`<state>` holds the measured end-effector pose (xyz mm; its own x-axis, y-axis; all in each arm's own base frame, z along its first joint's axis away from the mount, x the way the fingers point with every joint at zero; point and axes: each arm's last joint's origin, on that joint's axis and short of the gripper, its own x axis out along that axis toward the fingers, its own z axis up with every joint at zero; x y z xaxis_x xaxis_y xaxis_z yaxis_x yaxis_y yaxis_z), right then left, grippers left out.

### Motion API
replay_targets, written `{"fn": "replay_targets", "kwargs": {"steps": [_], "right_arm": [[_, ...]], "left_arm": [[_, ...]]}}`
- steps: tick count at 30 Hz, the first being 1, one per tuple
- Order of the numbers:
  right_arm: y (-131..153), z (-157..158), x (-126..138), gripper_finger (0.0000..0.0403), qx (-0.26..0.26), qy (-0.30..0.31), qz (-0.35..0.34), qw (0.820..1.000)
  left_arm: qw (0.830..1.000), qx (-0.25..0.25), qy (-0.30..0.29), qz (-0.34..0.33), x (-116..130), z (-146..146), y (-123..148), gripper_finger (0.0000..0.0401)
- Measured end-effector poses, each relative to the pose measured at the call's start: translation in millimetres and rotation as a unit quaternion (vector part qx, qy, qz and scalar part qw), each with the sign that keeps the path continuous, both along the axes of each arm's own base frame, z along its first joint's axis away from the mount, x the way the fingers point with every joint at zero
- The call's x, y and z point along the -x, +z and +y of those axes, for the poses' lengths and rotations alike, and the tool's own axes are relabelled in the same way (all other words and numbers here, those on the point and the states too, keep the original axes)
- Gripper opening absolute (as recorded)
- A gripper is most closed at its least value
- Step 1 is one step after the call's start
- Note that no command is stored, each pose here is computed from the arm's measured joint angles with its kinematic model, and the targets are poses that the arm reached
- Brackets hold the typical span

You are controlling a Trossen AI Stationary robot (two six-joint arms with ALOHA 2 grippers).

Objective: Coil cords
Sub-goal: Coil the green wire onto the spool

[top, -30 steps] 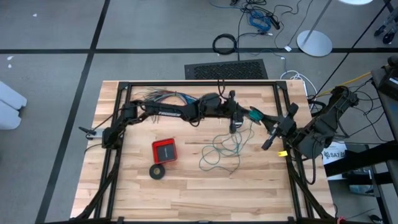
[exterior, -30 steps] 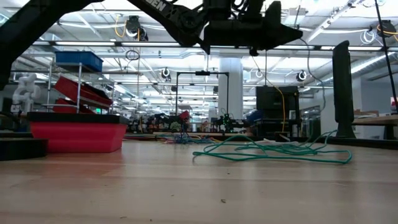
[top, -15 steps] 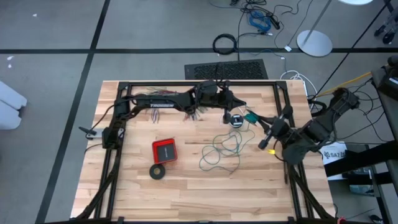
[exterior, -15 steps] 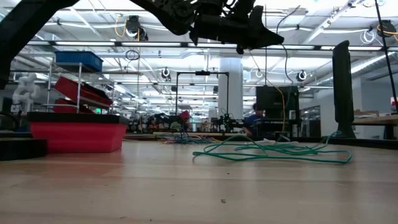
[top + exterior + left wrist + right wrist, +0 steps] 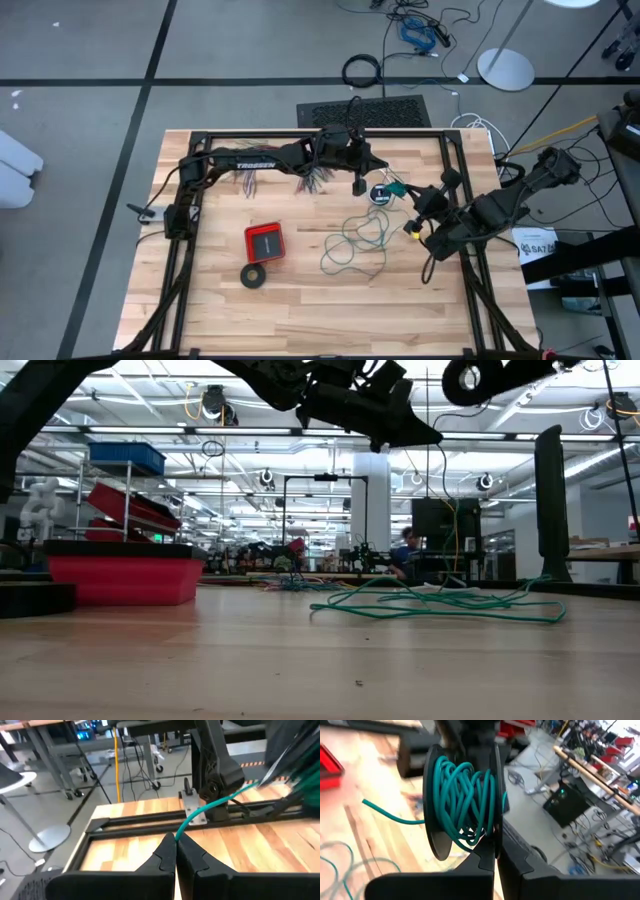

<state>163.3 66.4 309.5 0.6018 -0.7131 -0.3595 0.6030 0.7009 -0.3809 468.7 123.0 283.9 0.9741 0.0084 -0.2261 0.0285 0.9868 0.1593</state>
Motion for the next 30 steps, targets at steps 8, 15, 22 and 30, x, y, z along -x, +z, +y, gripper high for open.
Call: {"fn": "replay_targets", "kwargs": {"steps": [8,15,22,30], "right_arm": [[-11.3,-8.3,-7.7,0.0000,0.003,-0.031,0.057,0.998],[-20.5,-15.8,-17.7,0.0000,0.012,-0.051,0.112,0.992],[-31.0,-19.7,-25.9,0.0000,0.016,-0.061,0.167,0.984],[-43.0,-24.9,-35.5,0.0000,0.030,-0.083,0.214,0.973]], "left_arm": [[0.999,-0.002,0.007,0.031,8.3,0.4,5.6,0.0000],[0.997,0.007,0.010,0.070,10.9,-0.5,-1.2,0.0000],[0.995,0.014,0.009,0.094,12.3,-2.3,-5.1,0.0000],[0.995,0.015,0.008,0.098,12.3,-3.4,-5.1,0.0000]]}}
